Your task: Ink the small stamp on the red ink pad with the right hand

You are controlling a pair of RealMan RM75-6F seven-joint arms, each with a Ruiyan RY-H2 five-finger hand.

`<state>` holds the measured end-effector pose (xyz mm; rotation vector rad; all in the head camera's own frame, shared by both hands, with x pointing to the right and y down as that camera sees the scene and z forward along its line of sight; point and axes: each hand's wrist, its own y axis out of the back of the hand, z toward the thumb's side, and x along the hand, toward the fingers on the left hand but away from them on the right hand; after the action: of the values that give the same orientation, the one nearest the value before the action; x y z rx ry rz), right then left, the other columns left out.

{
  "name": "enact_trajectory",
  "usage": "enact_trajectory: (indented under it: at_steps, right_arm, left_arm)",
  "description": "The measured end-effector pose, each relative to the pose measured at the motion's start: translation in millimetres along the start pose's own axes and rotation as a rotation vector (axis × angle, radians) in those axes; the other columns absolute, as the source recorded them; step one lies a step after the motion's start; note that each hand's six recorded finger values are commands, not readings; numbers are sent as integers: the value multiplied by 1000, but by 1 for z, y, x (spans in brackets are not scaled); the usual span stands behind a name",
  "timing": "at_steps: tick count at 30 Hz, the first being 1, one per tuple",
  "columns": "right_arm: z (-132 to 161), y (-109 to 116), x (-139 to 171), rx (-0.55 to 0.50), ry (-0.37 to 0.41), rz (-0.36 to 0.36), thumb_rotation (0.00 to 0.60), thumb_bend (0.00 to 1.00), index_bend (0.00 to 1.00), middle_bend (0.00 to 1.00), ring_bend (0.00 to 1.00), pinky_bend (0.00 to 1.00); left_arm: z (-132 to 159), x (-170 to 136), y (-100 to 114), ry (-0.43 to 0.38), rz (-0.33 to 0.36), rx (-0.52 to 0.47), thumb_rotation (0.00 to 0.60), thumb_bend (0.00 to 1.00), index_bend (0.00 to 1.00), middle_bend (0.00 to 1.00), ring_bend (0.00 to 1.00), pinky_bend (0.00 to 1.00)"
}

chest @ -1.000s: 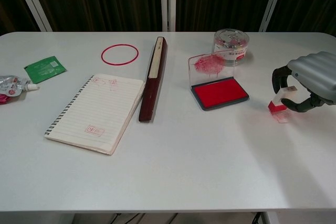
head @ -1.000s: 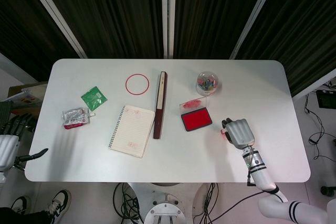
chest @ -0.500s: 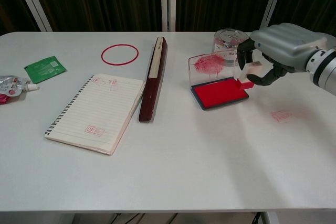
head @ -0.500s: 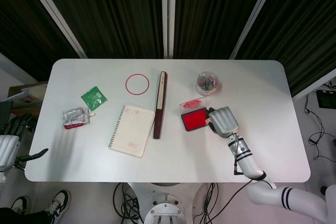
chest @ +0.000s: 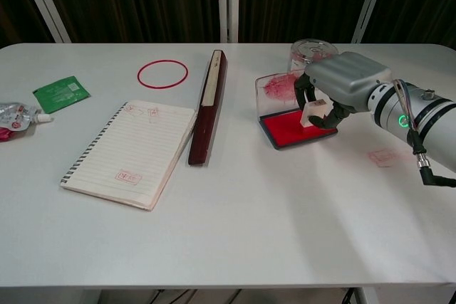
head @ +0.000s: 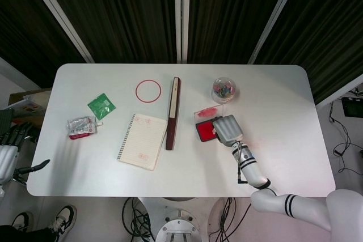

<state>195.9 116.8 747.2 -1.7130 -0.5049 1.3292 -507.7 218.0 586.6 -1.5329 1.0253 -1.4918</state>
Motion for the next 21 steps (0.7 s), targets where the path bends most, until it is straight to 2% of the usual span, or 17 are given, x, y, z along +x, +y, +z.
enact_trajectory:
  at_steps: [14,21]
  right_arm:
    - [-2,-9,-6,1,-15,22,600,355,627,534,882,1000]
    - [-1,3,0,-22,-2,-14,600,356,627,534,882,1000]
  left_arm:
    - [-2,2,1,1,1,1,248,67,35,77,79,191]
    - [-2,2,3,3,3,5,250,67,35,77,79,191]
